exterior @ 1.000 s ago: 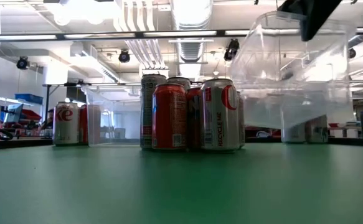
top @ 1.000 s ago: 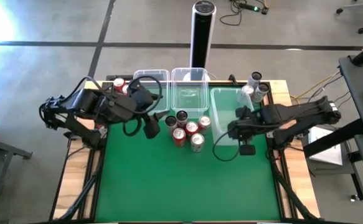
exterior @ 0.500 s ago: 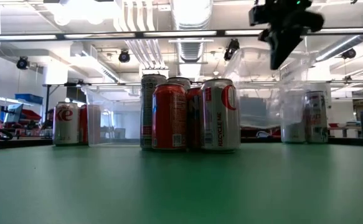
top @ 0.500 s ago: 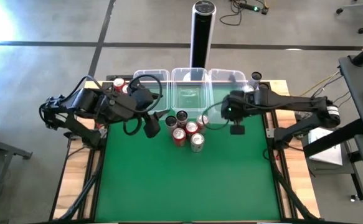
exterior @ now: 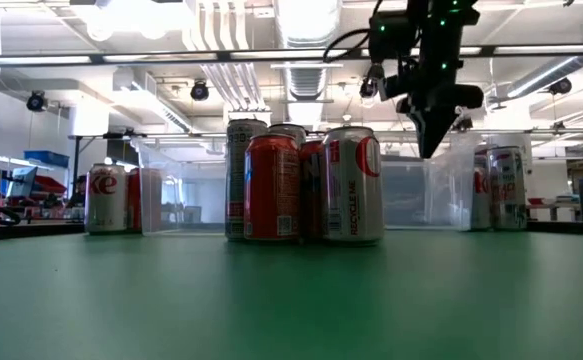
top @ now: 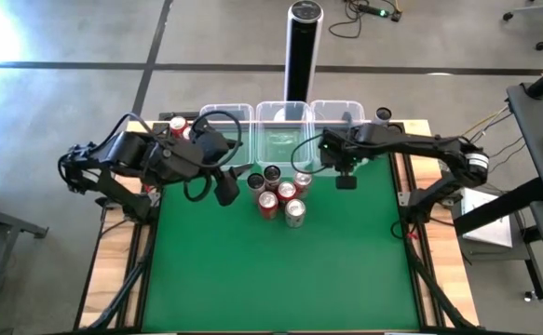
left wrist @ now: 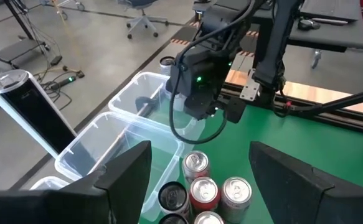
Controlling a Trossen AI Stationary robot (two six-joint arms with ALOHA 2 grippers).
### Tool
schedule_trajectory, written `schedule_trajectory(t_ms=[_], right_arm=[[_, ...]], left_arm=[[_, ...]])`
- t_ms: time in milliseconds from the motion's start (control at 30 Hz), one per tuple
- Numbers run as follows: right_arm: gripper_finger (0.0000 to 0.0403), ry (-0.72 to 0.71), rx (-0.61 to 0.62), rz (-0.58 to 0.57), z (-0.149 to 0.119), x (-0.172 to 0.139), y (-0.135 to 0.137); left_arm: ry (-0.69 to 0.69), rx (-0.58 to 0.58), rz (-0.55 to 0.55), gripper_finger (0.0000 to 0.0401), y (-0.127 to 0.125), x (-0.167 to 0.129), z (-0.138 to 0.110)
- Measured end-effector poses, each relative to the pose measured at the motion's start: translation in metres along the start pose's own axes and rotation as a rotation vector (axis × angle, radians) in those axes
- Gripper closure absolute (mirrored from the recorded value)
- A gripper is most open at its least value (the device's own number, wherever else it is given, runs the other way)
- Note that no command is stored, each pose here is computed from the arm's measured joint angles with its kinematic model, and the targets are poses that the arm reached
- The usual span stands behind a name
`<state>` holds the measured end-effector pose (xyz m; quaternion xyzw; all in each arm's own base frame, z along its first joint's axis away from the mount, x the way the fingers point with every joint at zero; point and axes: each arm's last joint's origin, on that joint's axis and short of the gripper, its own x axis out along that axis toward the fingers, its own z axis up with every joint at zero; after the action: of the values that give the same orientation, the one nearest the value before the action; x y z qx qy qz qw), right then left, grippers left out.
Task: Sort soda cans
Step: Move the bottom transparent bin to the top right of the table
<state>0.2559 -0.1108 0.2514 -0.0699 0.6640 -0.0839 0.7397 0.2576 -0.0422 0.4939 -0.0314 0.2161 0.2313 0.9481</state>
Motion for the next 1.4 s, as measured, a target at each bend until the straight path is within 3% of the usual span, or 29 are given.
schedule_trajectory(t_ms=[500, 867, 1200, 1400], right_arm=[[0.0380, 0.014, 0.054, 0.083, -0.006, 0.006, 0.001], [0.0377, 0.004, -0.017, 0.085, -0.007, 0.004, 0.002], [0.0318, 0.000, 0.013, 0.058, -0.005, 0.003, 0.002], [0.0260, -0.015, -0.019, 0.060, 0.004, -0.026, 0.004]], left_arm=[[-0.003, -0.016, 0.003, 0.0147, 0.008, -0.011, 0.000], [0.055, 0.013, -0.002, 0.0147, 0.015, -0.018, -0.007], [0.062, 0.018, -0.019, 0.0147, 0.014, -0.018, -0.007], [0.069, 0.015, -0.050, 0.0147, 0.015, -0.020, -0.007]])
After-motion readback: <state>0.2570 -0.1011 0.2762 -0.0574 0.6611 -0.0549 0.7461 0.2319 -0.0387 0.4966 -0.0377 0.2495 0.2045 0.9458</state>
